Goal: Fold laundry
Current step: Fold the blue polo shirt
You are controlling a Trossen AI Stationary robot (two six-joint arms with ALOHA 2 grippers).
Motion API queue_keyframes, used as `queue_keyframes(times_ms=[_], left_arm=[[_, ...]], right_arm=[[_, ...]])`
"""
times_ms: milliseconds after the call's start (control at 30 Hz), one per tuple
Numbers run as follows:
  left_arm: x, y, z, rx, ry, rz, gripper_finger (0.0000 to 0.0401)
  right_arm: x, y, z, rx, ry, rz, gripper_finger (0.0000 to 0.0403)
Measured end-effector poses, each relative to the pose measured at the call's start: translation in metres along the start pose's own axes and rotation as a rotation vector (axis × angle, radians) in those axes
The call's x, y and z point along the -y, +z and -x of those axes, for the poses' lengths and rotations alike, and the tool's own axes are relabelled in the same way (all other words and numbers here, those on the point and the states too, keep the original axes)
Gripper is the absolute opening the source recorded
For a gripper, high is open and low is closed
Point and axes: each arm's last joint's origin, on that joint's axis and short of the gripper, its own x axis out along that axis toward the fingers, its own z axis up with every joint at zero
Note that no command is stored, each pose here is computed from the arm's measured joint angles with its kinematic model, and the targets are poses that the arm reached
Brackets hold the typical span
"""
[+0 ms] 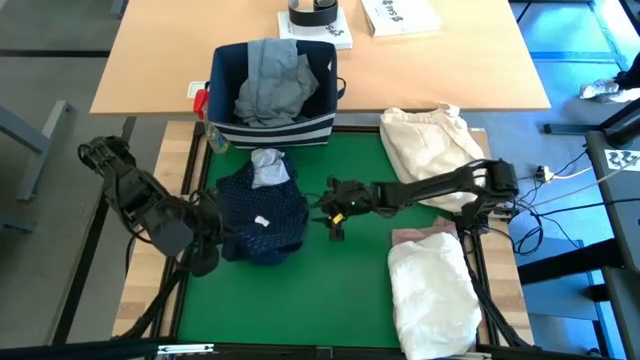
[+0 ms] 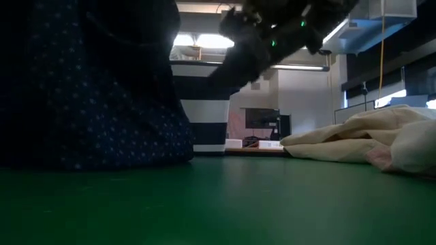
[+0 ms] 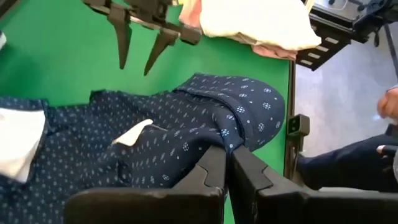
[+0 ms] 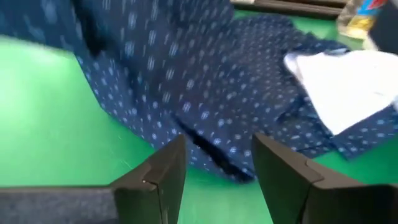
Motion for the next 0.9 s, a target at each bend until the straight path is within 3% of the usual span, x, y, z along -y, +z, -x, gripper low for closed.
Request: queue_keyframes(times_ms=[167, 500, 700, 800, 900], left_arm=[[0.001, -0.004, 0.002, -0.018, 0.002, 0.009, 0.0], [0.0, -0.005, 0.002, -0.021, 0.007, 0.006, 0.0], [0.0, -0.005, 0.002, -0.027, 0.012, -0.002, 0.0], [0.0, -0.005, 0.002, -0.029, 0.01, -0.005, 0.0], [-0.001, -0.005, 0.002, -0.034, 0.011, -0.007, 0.0]], right_arm=[[-0.006, -0.016, -0.029, 0.04, -0.002, 0.094, 0.0182], [-0.003, -0.008, -0.046, 0.082, -0.025, 0.135, 0.0182], [-0.006, -0.027, -0.061, 0.013, 0.006, 0.159, 0.0181], [-0.004, -0.027, -0.061, 0.01, -0.052, 0.162, 0.0155], [-0.002, -0.017, -0.053, 0.037, -0.096, 0.161, 0.0087]])
